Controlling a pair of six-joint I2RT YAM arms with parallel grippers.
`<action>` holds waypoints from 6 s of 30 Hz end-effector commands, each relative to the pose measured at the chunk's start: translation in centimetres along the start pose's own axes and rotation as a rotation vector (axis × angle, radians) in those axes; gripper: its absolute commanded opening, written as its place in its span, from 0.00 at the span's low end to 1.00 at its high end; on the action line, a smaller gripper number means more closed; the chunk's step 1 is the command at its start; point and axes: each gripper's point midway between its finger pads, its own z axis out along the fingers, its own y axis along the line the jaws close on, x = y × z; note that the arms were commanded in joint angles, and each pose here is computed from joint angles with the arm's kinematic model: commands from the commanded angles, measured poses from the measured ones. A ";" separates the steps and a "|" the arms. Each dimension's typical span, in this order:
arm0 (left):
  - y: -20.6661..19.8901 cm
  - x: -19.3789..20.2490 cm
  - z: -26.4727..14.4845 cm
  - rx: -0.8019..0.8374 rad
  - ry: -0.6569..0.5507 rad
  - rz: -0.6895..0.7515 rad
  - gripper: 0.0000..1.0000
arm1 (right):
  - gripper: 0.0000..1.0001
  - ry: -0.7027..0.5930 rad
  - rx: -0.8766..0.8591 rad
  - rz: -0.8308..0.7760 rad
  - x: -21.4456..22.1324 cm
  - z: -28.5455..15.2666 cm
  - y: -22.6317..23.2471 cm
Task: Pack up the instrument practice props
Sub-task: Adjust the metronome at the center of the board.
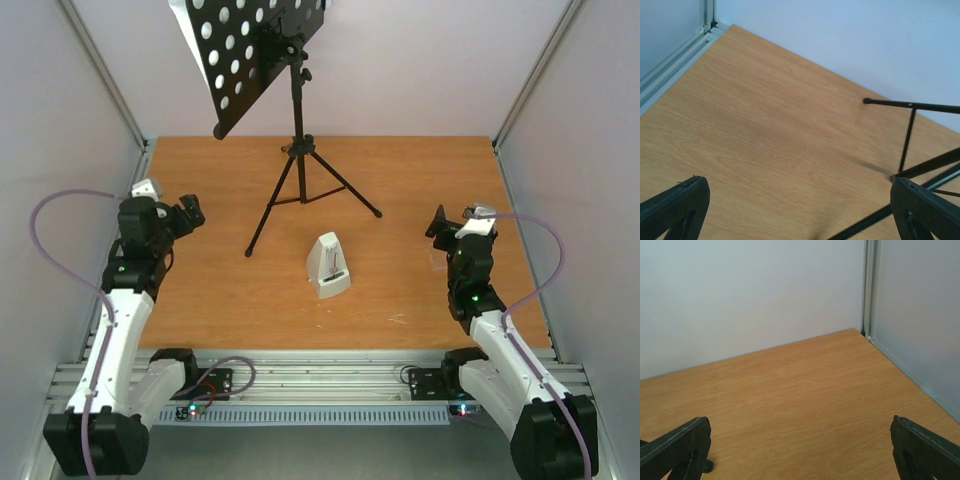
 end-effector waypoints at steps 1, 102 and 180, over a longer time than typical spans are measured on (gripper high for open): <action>-1.3 -0.2 -3.3 0.044 0.073 -0.045 0.99 | 0.98 -0.012 0.031 0.066 -1.9 -0.9 -0.5; -2.8 -3.5 -1.5 0.039 0.087 0.205 0.99 | 0.91 0.752 -0.371 -0.142 1.0 -11.0 16.3; -2.2 -2.5 -1.0 0.009 0.101 0.253 0.99 | 0.69 0.737 -0.915 -0.116 12.8 -14.1 19.1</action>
